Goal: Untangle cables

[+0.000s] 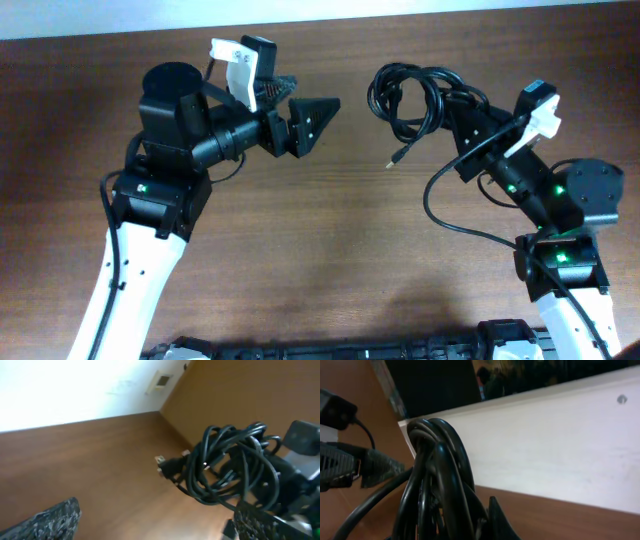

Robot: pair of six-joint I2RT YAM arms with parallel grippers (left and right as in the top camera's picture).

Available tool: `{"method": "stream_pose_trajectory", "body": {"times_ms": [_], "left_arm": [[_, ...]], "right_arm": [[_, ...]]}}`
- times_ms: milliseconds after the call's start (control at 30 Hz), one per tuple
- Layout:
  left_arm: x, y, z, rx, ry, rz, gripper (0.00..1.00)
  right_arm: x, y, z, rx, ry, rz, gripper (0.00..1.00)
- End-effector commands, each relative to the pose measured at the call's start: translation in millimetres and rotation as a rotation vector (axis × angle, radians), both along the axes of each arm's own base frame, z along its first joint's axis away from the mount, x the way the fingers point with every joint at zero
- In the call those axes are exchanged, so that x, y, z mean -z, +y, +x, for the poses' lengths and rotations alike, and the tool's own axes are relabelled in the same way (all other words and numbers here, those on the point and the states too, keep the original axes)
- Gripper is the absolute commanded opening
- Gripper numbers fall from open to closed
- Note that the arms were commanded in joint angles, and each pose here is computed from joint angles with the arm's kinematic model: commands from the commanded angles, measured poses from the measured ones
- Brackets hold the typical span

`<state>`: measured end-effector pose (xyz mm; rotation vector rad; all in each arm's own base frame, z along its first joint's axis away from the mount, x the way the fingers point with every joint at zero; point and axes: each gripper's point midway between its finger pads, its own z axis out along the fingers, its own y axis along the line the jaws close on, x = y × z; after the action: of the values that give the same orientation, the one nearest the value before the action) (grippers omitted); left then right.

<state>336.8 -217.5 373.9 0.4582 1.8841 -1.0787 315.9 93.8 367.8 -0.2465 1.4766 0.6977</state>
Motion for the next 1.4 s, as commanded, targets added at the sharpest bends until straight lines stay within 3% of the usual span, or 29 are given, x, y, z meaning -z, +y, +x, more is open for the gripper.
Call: {"method": "stream_pose_trajectory", "body": {"times_ms": [0, 167, 333, 567, 633, 833, 900, 1367], "left_arm": [[-12.2, -10.7, -5.5, 0.032, 0.066, -0.083, 0.99], [-5.6, -39.8, -4.0, 0.055, 0.198, -0.164, 0.99], [18.3, -63.2, 7.0, 0.001, 0.290, -0.162, 0.96], [11.3, -90.5, 1.0, 0.066, 0.235, -0.183, 0.93], [11.5, -90.5, 3.1, 0.047, 0.229, -0.181, 0.84], [11.7, -89.7, 5.0, 0.035, 0.230, -0.182, 0.33], [11.6, -89.7, 5.0, 0.035, 0.229, -0.183, 0.29], [5.4, -89.7, 8.6, 0.014, 0.246, -0.224, 0.32]], "right_arm": [[-19.5, -2.5, -2.7, 0.012, -0.058, 0.014, 0.04], [-30.0, -2.5, -5.0, 0.012, -0.107, 0.013, 0.04], [-31.4, -2.4, -5.5, 0.012, -0.114, 0.013, 0.04], [-31.0, -2.5, -5.4, 0.012, -0.113, 0.013, 0.04], [-31.0, -2.4, -5.4, 0.011, -0.113, 0.013, 0.04], [-30.9, -1.9, -5.7, 0.008, -0.113, 0.012, 0.04], [-30.8, -1.8, -5.8, 0.007, -0.112, 0.012, 0.04], [-29.7, 5.3, -10.4, -0.041, -0.112, 0.002, 0.04]]}}
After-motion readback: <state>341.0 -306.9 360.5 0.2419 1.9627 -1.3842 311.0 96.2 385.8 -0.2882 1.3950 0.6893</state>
